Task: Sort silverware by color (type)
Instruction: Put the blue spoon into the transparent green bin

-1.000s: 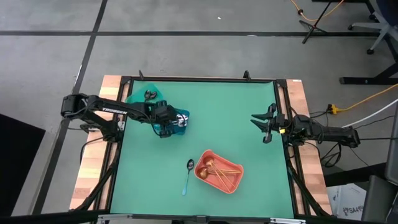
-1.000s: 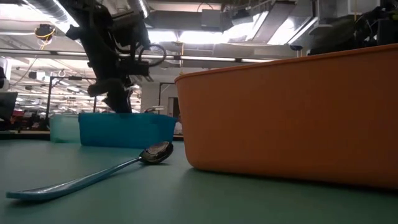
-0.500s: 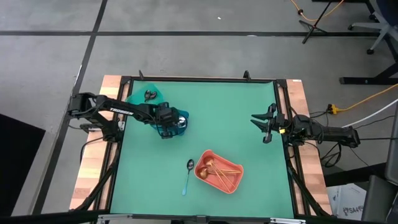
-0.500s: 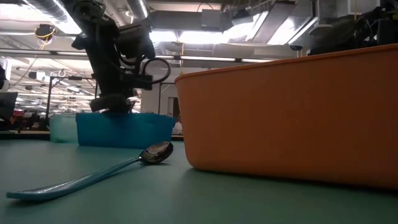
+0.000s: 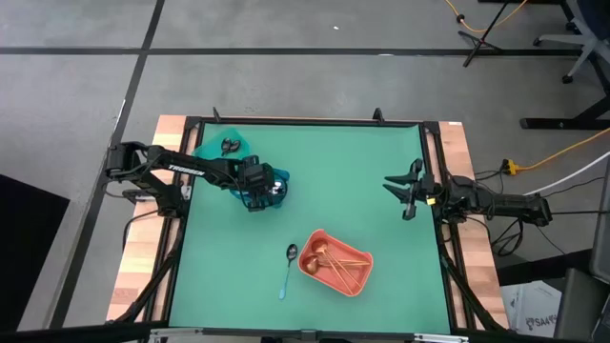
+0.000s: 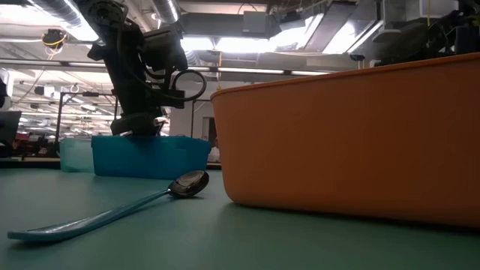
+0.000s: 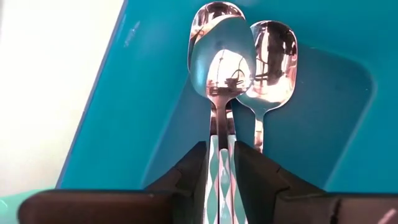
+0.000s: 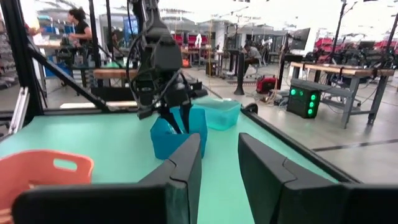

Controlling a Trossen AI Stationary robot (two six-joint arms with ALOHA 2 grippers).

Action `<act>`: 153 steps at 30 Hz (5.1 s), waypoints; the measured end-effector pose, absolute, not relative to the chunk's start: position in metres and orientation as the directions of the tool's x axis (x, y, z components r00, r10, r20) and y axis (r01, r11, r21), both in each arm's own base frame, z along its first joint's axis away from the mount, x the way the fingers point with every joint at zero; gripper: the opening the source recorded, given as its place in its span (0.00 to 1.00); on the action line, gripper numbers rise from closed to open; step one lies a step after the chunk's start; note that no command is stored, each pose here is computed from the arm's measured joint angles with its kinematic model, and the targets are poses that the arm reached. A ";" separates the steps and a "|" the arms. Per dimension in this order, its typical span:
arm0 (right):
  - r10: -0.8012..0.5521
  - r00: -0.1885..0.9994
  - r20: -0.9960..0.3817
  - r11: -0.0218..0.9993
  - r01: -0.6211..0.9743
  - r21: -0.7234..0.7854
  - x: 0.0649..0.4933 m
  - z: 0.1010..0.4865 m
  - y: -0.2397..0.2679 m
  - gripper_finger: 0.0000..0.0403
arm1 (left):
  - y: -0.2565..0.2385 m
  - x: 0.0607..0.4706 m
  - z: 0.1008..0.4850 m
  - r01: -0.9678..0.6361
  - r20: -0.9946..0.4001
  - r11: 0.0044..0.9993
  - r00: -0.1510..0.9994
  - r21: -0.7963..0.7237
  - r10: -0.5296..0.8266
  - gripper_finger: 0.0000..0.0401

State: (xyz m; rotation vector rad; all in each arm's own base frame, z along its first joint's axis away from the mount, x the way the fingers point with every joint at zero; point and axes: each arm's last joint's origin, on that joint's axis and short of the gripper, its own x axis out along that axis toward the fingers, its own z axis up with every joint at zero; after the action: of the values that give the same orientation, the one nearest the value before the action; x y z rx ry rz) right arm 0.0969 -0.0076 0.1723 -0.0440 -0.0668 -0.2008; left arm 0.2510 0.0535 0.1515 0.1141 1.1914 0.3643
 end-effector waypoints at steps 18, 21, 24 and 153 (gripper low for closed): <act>-0.191 0.981 0.040 0.980 0.193 -0.049 0.097 0.169 -0.007 0.24 | 0.056 0.275 0.187 -0.249 -0.836 0.932 0.422 0.265 0.350 0.20; -0.191 0.981 0.040 0.980 0.193 -0.049 0.097 0.169 -0.007 0.24 | 0.055 0.281 0.197 -0.274 -0.823 0.930 0.449 0.245 0.349 0.20; -0.191 0.981 0.040 0.980 0.193 -0.050 0.097 0.169 -0.007 0.24 | 0.054 0.288 0.210 -0.325 -0.804 0.923 0.482 0.204 0.348 0.20; -0.190 0.981 0.045 0.980 0.192 -0.050 0.097 0.170 -0.007 0.24 | -0.142 0.342 0.126 -0.783 -0.872 0.383 0.446 -0.490 -0.203 0.20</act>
State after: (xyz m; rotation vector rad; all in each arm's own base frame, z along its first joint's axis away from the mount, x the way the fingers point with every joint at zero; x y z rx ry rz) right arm 0.0973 -0.0073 0.1698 -0.0541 -0.0397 -0.1920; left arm 0.3423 -0.1425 0.1265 -1.1512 1.0809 0.4801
